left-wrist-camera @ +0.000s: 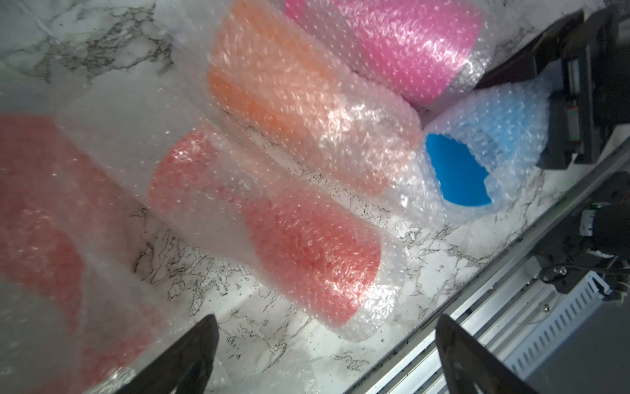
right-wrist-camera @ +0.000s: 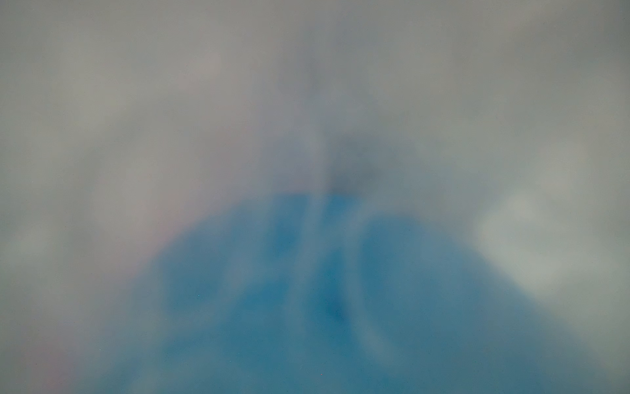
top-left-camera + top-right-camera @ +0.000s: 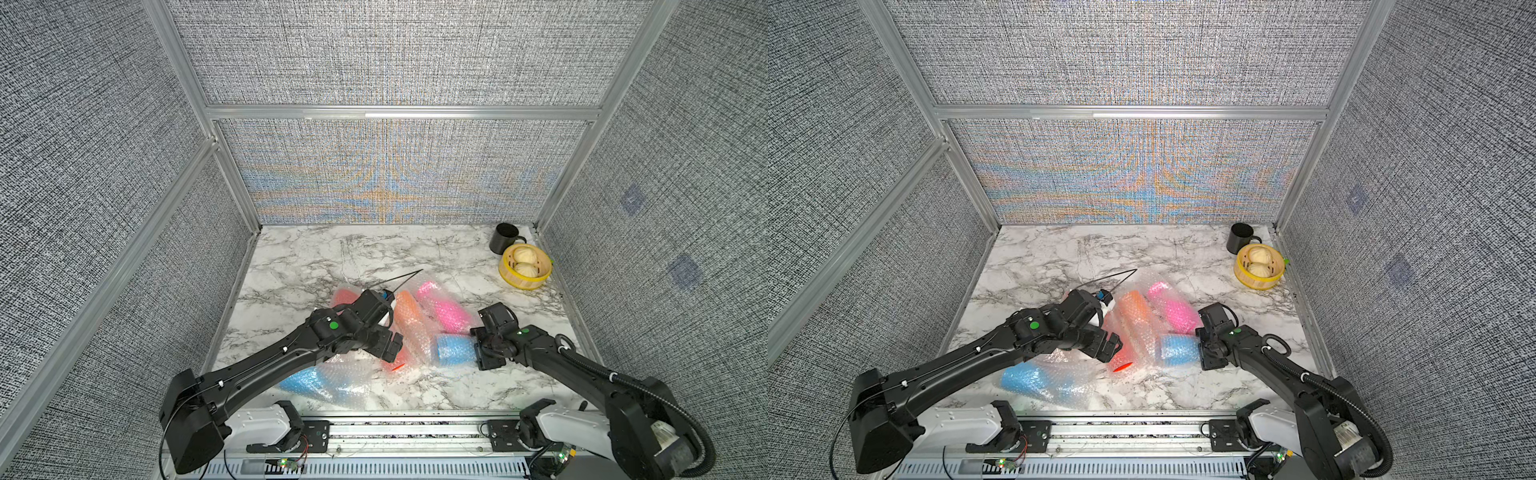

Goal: Unpack wine glasses from bubble wrap
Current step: Move the bubble wrap to the center of the board.

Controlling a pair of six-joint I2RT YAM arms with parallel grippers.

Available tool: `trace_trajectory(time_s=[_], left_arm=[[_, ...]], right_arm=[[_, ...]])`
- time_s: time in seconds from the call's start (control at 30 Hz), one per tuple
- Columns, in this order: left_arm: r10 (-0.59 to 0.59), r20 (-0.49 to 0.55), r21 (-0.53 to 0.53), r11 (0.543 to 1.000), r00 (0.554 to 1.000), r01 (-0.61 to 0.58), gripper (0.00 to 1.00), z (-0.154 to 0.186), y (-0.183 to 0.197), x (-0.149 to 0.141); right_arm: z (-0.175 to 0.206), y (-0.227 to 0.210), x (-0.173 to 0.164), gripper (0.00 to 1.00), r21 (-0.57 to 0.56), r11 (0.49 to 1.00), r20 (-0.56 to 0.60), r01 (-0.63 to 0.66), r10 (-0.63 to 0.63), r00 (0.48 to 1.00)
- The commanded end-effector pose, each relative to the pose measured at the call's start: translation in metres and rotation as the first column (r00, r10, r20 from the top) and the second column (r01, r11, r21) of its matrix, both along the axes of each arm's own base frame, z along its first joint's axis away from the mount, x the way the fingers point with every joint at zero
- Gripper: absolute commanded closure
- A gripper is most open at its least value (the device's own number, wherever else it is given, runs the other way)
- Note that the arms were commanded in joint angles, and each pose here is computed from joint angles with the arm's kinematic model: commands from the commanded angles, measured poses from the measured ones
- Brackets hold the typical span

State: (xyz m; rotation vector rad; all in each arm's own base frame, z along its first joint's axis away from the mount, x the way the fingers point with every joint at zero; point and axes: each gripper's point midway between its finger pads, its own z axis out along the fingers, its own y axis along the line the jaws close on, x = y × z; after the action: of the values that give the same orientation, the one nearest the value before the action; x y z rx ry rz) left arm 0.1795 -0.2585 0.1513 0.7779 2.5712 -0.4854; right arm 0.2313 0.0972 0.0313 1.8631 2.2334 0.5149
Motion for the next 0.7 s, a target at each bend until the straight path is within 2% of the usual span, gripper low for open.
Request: trace_trajectory(time_s=[0.0,0.2,0.33,0.67], left_arm=[[-0.026,0.003,0.014,1.000,1.000,0.026,0.02,-0.002,-0.002,-0.002],[-0.144,-0.039,-0.013,0.990,0.989,0.144,0.02,0.000,-0.014,-0.023],[-0.253,-0.043,0.048,0.966,0.966,0.255,0.02,-0.006,-0.020,-0.039],[-0.342,-0.131,0.044,0.936,0.931,0.350,0.03,-0.046,-0.046,-0.069]], right_arm=[[0.009,0.005,0.027,0.31,-0.016,0.999,0.084,-0.041,0.042,0.996],[0.008,0.034,0.068,0.31,0.013,0.992,0.070,-0.123,0.122,0.990],[0.009,0.052,0.099,0.31,0.021,0.984,0.083,-0.175,0.173,0.981],[0.012,0.070,0.153,0.31,0.029,0.978,0.137,-0.205,0.200,0.970]])
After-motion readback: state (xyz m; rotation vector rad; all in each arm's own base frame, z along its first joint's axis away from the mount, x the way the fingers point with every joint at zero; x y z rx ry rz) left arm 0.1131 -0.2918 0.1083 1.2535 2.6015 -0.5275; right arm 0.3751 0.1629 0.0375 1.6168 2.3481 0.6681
